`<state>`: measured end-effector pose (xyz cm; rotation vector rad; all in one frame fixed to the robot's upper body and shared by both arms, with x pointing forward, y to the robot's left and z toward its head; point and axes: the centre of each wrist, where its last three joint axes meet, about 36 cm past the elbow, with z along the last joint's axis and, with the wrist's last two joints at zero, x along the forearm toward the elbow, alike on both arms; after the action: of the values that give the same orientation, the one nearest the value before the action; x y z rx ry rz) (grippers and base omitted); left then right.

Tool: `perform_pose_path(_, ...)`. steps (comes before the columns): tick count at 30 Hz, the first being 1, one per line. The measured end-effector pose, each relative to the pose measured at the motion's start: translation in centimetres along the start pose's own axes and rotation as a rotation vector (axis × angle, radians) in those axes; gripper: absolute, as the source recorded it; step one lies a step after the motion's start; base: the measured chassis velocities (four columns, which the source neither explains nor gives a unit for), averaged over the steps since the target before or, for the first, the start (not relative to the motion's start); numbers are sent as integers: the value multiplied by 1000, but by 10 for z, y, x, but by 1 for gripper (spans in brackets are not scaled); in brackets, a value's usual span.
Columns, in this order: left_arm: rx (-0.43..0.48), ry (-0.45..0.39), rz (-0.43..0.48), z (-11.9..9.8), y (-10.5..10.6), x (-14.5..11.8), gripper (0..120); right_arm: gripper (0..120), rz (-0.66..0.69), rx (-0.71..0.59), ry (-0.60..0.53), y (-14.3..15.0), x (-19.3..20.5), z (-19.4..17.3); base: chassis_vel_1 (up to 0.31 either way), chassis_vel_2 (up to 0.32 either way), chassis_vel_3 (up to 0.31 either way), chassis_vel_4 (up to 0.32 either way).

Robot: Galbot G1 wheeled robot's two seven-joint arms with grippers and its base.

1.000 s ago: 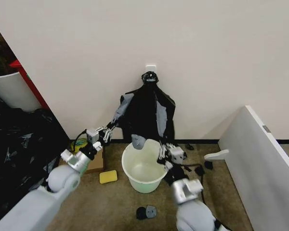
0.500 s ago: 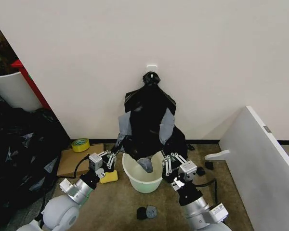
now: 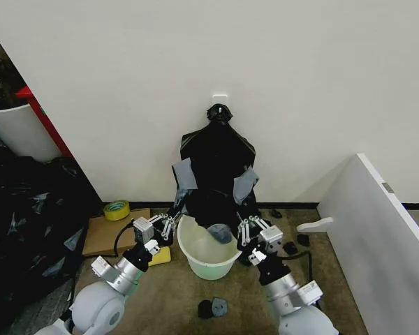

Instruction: Place the garbage bag over the trash bin.

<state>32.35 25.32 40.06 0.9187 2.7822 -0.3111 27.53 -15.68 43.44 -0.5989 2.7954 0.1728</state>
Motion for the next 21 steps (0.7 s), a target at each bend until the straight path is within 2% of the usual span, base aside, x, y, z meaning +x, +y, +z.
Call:
perform_pose_path(4,30,-8,-6,-6,-7,-3,0,0,3,0,-15,-1,-3,-7,0,0,0,0)
perform_pose_path(10,45,-53,0,-33,-20,-6,0,0,4,-22,-56,1,-6,-24,0,0,0,0)
perform_pose_path(15,49,-72,1,-45,-26,-8,0,0,5,-24,-75,0,-8,-31,0,0,0,0)
perform_pose_path(21,54,-67,-6,-42,-26,-8,0,0,7,-20,-79,-3,-12,-30,0,0,0,0)
